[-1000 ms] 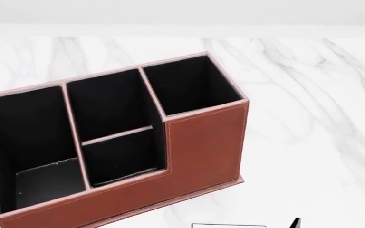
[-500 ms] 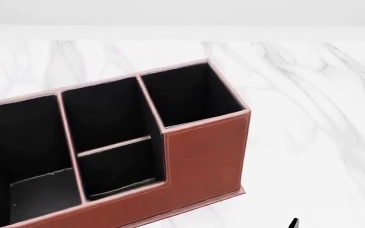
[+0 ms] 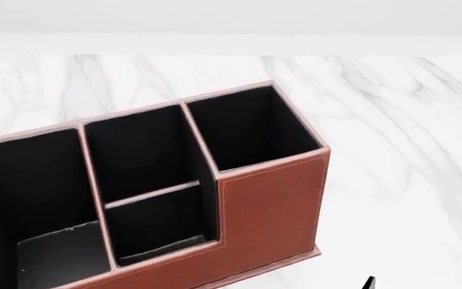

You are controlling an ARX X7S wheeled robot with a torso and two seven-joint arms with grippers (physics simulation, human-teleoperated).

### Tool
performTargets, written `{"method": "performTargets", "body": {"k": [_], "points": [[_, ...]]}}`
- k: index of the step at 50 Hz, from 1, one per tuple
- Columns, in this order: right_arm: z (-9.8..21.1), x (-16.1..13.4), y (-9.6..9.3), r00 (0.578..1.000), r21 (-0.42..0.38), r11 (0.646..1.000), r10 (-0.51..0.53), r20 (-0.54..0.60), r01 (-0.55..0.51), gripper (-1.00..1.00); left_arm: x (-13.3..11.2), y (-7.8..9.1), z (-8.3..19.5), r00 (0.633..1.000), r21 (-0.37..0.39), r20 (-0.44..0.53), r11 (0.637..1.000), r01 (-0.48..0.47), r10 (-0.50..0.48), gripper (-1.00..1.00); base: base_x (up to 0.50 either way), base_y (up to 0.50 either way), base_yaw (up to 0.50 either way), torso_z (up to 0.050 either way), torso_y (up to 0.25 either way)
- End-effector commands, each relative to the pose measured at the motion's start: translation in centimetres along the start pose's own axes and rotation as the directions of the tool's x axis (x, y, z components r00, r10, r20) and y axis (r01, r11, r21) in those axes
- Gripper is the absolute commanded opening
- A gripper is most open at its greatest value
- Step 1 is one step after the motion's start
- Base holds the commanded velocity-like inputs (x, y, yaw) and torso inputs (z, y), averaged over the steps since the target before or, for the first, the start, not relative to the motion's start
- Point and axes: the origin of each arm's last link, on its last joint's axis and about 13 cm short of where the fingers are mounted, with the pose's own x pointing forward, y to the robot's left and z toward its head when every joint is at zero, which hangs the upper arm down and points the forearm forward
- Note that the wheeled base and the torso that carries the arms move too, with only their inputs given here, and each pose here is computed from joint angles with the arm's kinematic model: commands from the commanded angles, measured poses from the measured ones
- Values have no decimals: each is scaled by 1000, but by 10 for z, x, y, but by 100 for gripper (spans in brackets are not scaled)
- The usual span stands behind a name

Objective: Pick up the book and place it in the back compartment of the caddy.

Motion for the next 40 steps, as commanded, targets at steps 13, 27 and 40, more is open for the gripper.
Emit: {"method": "performTargets", "body": {"k": [13,27,40], "points": [[-1,-1,1,1000,-49,999,-3,13,4,100,-1,0,0,1000,0,-1,1000,1,-1,100,0,38,0,0,0],[0,-1,1,1000,-13,1000,-1,16,1,100,-1,0,0,1000,0,-1,1000,1,-1,100,0,83,0,0,0],[0,-1,0,1000,-9,1000,-3,11,3,100,-1,-1,0,1000,3,-6,1000,2,-2,100,0,0,0,0,0]]}}
